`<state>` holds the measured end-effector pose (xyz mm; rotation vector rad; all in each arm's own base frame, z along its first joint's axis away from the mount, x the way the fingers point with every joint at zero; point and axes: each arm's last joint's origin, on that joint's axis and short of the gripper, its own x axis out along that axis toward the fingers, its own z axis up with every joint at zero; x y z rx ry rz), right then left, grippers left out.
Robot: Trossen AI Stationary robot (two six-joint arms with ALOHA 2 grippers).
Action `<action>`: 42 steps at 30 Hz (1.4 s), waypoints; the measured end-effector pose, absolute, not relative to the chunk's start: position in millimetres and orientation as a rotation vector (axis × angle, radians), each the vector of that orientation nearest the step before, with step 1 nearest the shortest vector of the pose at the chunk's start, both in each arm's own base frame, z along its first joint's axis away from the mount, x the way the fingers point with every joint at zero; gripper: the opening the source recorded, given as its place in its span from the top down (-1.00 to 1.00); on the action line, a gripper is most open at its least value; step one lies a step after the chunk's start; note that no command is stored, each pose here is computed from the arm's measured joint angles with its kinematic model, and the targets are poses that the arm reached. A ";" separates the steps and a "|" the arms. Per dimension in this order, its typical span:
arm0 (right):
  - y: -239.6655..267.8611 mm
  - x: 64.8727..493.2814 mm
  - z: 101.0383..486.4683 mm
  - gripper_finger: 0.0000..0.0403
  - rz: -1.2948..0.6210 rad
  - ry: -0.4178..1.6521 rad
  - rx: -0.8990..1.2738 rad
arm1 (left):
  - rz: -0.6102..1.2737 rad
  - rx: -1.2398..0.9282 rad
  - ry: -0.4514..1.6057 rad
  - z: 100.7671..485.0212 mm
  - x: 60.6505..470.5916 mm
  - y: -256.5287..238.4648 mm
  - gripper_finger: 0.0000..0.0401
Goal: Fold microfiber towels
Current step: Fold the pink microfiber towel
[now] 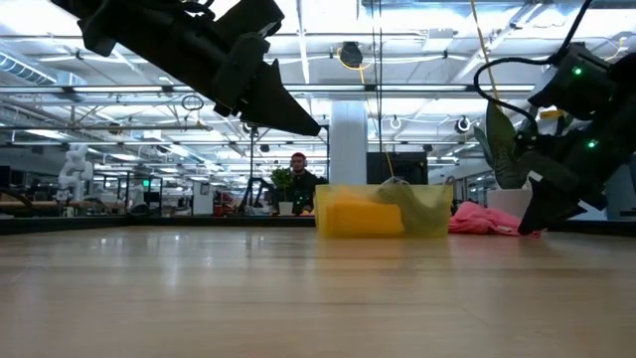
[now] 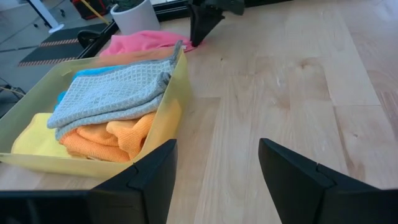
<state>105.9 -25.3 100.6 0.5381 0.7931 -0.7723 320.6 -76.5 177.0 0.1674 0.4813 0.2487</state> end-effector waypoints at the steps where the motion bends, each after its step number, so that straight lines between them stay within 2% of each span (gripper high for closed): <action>1: -23.8 107.1 102.2 0.96 -0.755 0.795 0.538 | 0.249 0.167 0.481 177.0 320.6 -76.5 -0.13; 11: 21.9 124.3 125.1 0.99 -0.379 0.783 0.687 | 0.230 0.174 0.478 177.1 319.2 -82.5 -0.13; 16: 66.1 134.2 138.8 1.00 -0.115 0.610 0.707 | 0.213 0.176 0.471 177.6 318.2 -87.5 -0.13; 20: 95.9 141.9 141.4 1.00 0.014 0.483 0.673 | 0.197 0.182 0.442 180.2 318.3 -92.4 -0.13; 25: 119.6 164.4 139.4 1.00 0.060 0.409 0.585 | 0.133 0.251 0.366 187.5 316.8 -108.7 -0.13; 31: 136.2 205.4 146.0 1.00 0.065 0.360 0.370 | 0.036 0.472 0.287 195.3 311.4 -130.8 -0.13; 37: 132.3 237.1 162.0 0.99 0.037 0.291 0.168 | 0.022 0.598 0.268 197.2 306.3 -142.4 -0.13; 42: 121.5 250.0 155.7 0.98 0.000 0.266 0.096 | 0.033 0.624 0.270 197.3 306.6 -141.5 -0.13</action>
